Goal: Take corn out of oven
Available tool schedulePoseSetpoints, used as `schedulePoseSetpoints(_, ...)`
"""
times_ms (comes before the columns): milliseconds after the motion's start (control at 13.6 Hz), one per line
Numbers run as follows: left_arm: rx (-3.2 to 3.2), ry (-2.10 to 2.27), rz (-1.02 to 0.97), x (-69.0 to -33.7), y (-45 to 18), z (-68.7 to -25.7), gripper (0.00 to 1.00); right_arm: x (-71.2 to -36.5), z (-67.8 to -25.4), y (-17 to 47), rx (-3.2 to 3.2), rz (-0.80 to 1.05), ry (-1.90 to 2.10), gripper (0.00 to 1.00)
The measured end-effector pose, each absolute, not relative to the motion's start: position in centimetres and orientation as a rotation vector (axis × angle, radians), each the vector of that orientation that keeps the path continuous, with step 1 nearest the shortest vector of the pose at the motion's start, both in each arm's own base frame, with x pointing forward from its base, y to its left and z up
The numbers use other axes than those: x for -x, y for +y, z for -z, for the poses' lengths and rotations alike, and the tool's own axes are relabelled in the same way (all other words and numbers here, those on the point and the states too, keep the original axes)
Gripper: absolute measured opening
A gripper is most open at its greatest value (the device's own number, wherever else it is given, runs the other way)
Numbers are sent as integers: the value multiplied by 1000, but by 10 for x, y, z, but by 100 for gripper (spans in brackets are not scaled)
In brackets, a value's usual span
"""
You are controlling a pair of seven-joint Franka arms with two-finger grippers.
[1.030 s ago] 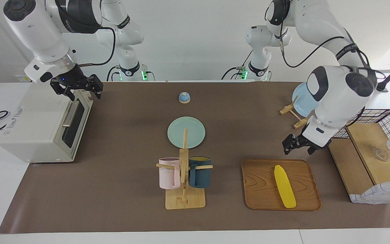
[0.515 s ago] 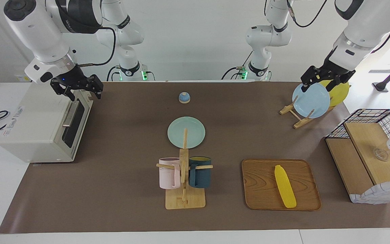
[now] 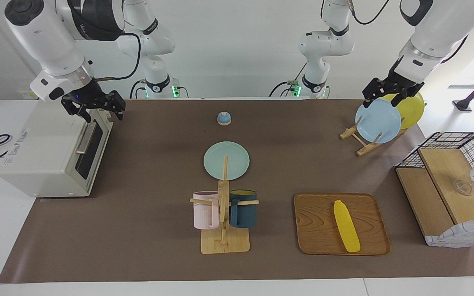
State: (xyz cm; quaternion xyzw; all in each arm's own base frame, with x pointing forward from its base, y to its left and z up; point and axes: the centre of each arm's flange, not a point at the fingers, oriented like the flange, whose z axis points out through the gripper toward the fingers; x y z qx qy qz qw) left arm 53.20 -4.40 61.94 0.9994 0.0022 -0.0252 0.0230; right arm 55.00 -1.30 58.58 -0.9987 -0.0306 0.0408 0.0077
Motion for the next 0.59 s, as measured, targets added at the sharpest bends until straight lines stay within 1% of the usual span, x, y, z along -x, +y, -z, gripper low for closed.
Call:
schedulePoseSetpoints(294,-3135,-10,23,-540,-46,-628,100,-550,-586,-13,3122,-128,-96,100)
schedulePoseSetpoints(589,-3141,-23,18,-541,-50,-630,100,-550,-586,-13,3122,-128,-96,100)
